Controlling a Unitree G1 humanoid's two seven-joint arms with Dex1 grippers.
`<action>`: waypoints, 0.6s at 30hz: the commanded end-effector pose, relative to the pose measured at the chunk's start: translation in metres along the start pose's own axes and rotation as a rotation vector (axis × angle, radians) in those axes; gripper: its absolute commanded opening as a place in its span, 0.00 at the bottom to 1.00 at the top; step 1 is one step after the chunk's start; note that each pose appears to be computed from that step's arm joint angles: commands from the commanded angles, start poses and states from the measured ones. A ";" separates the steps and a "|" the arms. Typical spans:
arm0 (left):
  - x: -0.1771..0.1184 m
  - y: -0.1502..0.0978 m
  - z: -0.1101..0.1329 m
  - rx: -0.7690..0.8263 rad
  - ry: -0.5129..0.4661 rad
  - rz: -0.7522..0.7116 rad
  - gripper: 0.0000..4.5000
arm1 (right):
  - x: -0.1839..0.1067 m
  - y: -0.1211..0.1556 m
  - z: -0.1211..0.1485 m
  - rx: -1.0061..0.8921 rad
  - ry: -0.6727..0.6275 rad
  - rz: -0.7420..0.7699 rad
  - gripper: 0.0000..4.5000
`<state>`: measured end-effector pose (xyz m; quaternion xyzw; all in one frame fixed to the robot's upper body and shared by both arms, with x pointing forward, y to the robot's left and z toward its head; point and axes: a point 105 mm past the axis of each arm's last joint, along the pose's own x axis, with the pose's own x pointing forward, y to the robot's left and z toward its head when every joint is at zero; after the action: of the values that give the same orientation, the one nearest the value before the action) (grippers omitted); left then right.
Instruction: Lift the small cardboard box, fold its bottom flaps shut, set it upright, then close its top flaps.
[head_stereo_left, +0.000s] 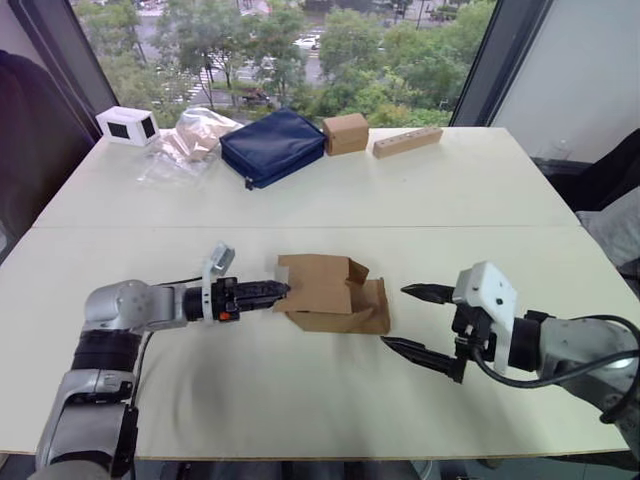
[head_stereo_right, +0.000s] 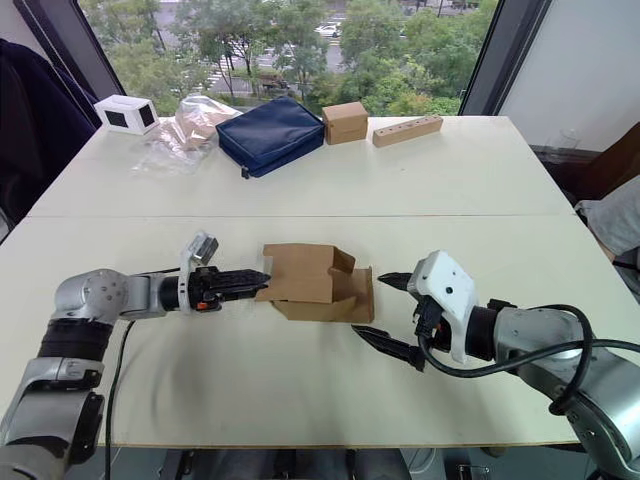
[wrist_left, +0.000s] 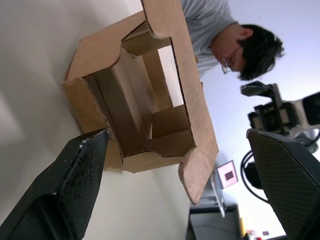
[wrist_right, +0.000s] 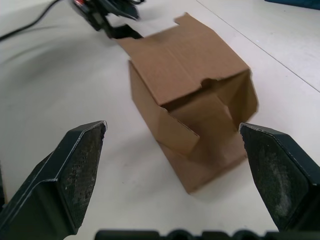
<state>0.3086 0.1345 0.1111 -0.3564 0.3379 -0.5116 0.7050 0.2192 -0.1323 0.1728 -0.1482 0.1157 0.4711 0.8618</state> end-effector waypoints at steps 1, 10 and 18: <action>0.001 -0.006 0.010 0.050 0.008 -0.021 1.00 | -0.004 0.010 0.004 -0.021 0.001 0.024 1.00; -0.019 -0.025 0.013 0.084 0.028 -0.029 1.00 | -0.010 0.006 -0.003 -0.005 0.026 -0.005 1.00; -0.007 -0.054 0.023 0.117 0.057 -0.088 1.00 | -0.010 0.003 -0.003 -0.006 0.037 0.004 1.00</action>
<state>0.3003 0.1378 0.1532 -0.3193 0.3326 -0.5533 0.6937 0.2107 -0.1410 0.1656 -0.1498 0.1466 0.4669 0.8591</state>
